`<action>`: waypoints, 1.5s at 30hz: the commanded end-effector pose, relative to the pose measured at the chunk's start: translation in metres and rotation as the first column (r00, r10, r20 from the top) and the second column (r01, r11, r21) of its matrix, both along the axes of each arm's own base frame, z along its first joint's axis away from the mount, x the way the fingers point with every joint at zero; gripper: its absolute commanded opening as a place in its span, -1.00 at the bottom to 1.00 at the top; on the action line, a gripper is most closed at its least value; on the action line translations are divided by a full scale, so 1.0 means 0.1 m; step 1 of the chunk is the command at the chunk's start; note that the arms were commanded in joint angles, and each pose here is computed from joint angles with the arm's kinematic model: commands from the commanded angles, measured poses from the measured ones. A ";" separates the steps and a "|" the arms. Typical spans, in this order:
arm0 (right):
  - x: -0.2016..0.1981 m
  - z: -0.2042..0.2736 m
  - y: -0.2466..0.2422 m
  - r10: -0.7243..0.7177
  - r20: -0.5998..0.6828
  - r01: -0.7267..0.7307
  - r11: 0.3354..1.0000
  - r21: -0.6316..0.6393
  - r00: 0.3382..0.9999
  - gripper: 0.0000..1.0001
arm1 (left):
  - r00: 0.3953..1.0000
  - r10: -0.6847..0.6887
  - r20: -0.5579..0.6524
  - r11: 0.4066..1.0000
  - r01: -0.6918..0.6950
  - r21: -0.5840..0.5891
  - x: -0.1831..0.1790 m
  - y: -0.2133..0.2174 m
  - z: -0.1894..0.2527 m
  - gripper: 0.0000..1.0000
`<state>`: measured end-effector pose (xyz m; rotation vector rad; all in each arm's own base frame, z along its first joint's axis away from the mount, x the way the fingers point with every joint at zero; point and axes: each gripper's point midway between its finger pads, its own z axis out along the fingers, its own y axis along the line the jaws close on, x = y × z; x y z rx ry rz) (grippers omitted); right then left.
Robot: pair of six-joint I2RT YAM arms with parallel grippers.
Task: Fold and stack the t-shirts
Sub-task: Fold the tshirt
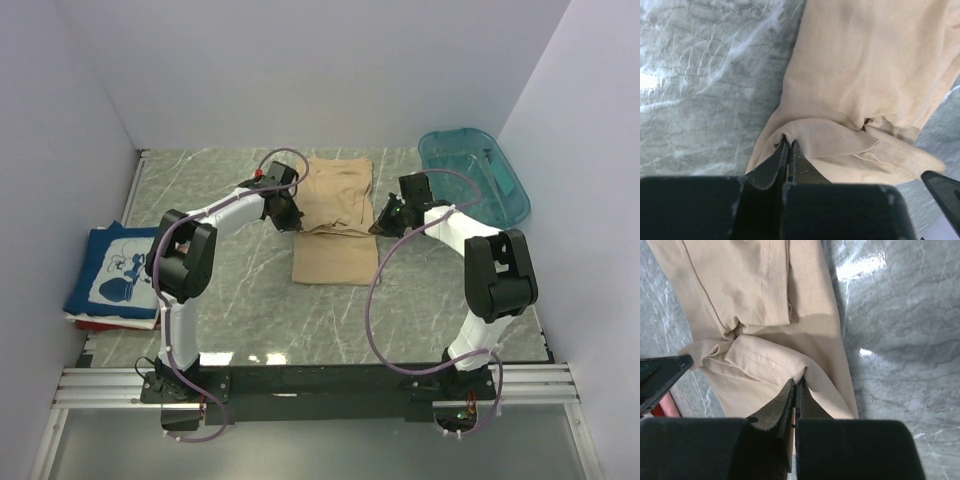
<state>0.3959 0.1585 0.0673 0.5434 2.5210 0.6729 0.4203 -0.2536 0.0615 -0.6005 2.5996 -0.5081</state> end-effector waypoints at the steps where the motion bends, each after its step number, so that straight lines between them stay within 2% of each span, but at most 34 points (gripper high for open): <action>1: 0.25 0.23 0.01 -0.011 0.072 0.008 0.999 0.037 0.997 -1.00 | 0.999 -0.031 0.041 0.999 0.032 -0.019 0.14 -0.05 0.12 -0.99; 4: 0.29 0.21 0.02 -0.004 0.063 0.001 0.999 0.037 0.998 -1.00 | 0.999 -0.034 0.040 0.999 0.035 -0.026 0.18 -0.03 0.09 -0.99; 7: 0.32 0.21 0.01 -0.004 0.062 0.001 0.999 0.042 0.998 -0.77 | 0.997 -0.054 0.054 0.997 0.057 -0.046 0.20 -0.03 0.14 -0.90; 8: 0.32 0.22 0.01 0.001 0.064 -0.003 0.999 0.036 0.998 -0.53 | 0.997 -0.057 0.061 0.997 0.060 -0.049 0.21 -0.03 0.17 -0.85; 10: 0.33 0.29 -0.01 0.005 0.084 -0.007 1.000 0.023 0.996 -0.32 | 0.993 -0.074 0.090 0.995 0.080 -0.066 0.21 -0.02 0.30 -0.59; 11: 0.33 0.32 -0.03 0.001 0.090 -0.003 1.000 0.020 0.996 -0.17 | 0.992 -0.079 0.101 0.994 0.086 -0.065 0.21 -0.01 0.34 -0.42; 12: 0.33 0.41 -0.05 -0.005 0.116 0.004 1.000 0.015 0.993 -0.11 | 0.990 -0.079 0.112 0.995 0.086 -0.059 0.20 0.01 0.39 -0.17; 15: 0.25 0.50 -0.03 0.006 0.141 -0.006 1.000 0.001 0.990 -0.06 | 0.985 -0.065 0.160 0.995 0.075 -0.061 0.14 0.08 0.58 0.04; 17: 0.17 0.48 -0.02 0.015 0.150 -0.009 0.999 -0.041 0.989 -0.08 | 0.983 -0.054 0.174 0.995 0.067 -0.068 0.04 0.12 0.66 0.06; 19: 0.08 0.48 0.05 0.037 0.164 -0.024 0.997 -0.078 0.986 -0.10 | 0.984 -0.045 0.175 0.996 0.059 -0.074 -0.07 0.15 0.68 0.01; 20: 0.05 0.47 0.07 0.041 0.165 -0.027 0.996 -0.090 0.985 -0.17 | 0.984 -0.046 0.171 0.996 0.059 -0.073 -0.11 0.14 0.66 -0.04; 22: -0.01 0.42 0.16 0.067 0.166 -0.049 0.992 -0.113 0.984 -0.32 | 0.985 -0.060 0.160 0.994 0.073 -0.078 -0.24 0.07 0.62 -0.26; 25: -0.04 0.27 0.29 0.106 0.136 -0.089 0.988 -0.125 0.985 -0.47 | 0.986 -0.097 0.136 0.991 0.107 -0.075 -0.40 -0.14 0.49 -0.75; 28: -0.02 0.25 0.44 0.135 0.137 -0.119 0.985 -0.121 0.981 -0.51 | 0.988 -0.120 0.098 0.990 0.127 -0.063 -0.44 -0.25 0.30 -0.98; 36: 0.11 0.11 0.66 0.162 0.101 -0.151 0.983 -0.106 0.982 -0.56 | 0.986 -0.152 0.074 0.986 0.157 -0.061 -0.25 -0.49 0.10 -0.99; 45: 0.37 0.11 0.73 0.168 0.085 -0.156 0.979 -0.133 0.982 -0.58 | 0.991 -0.125 0.054 0.991 0.127 -0.035 0.19 -0.43 -0.01 -0.99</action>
